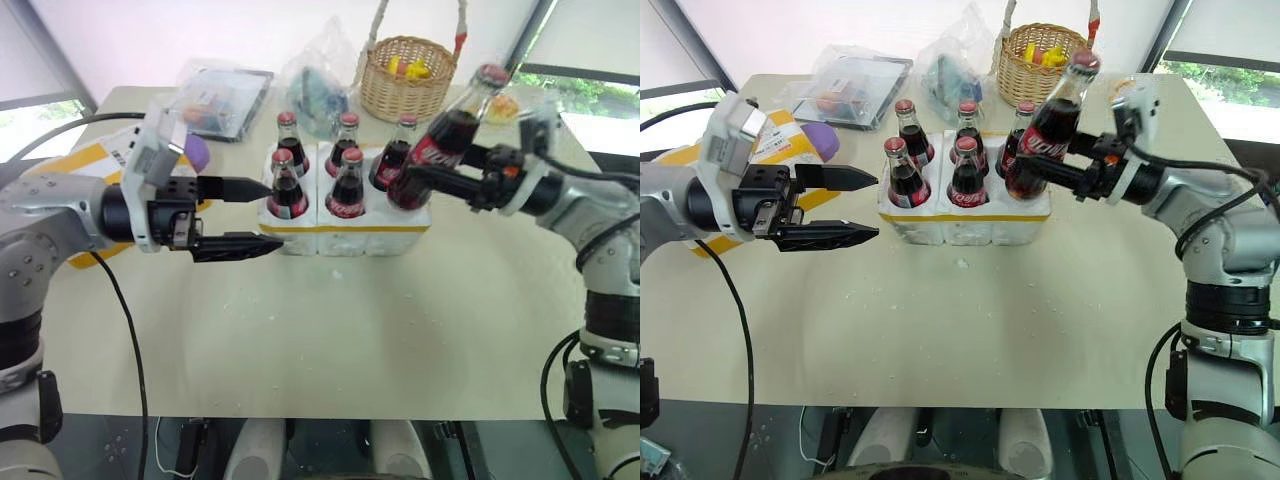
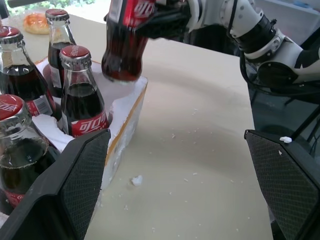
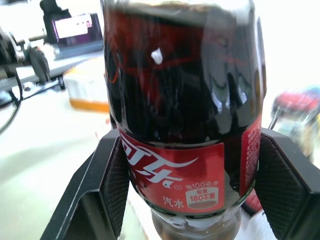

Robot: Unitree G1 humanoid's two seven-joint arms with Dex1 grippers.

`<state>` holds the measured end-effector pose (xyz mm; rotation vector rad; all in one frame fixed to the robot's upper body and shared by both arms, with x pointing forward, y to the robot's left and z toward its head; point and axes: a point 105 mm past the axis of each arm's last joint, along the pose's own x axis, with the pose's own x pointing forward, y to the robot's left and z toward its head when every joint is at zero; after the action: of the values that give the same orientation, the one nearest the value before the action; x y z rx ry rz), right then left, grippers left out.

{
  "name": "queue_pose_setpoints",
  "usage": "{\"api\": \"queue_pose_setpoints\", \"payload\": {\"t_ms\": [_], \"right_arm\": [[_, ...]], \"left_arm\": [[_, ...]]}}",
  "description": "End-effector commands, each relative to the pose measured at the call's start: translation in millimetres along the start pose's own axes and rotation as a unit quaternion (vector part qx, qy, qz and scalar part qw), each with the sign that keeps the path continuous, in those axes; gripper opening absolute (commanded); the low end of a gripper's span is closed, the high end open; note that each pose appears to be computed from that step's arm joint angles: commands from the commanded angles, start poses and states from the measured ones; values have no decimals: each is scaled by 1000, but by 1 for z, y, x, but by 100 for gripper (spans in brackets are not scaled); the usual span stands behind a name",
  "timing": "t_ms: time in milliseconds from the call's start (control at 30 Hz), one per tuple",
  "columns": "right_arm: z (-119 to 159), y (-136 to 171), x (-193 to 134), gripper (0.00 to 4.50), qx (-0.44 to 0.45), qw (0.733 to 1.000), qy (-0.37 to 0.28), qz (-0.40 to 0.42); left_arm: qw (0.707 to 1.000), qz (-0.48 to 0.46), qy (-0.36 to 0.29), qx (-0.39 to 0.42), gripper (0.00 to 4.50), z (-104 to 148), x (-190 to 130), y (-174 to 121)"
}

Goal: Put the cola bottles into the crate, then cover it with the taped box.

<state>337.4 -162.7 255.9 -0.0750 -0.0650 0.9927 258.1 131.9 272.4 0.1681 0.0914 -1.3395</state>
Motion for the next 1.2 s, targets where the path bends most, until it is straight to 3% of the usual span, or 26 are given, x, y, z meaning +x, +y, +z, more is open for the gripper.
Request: {"api": "queue_pose_setpoints", "payload": {"t_ms": [33,533,600,667,900,1100,1200], "right_arm": [[11,1,5,278,-49,999,-14,-5],[-9,-8,27,278,-24,1000,2,-7],[-17,-8,29,382,-11,1000,13,-5],[-21,-9,29,443,0,1000,19,-4],[-22,-10,21,443,-5,1000,24,-8],[-3,-13,-7,443,-50,998,28,-13],[19,-14,-31,443,-84,996,33,-11]], "left_arm": [[1000,1,-11,26,450,12,-3,-3],[1000,11,-12,26,450,12,-7,-2],[999,12,-12,27,450,12,-7,-2],[999,13,-12,27,450,12,-7,-2],[999,21,-7,27,450,8,-8,-1],[997,76,-3,33,450,6,-22,4],[986,155,27,57,450,-1,-41,12]]}}
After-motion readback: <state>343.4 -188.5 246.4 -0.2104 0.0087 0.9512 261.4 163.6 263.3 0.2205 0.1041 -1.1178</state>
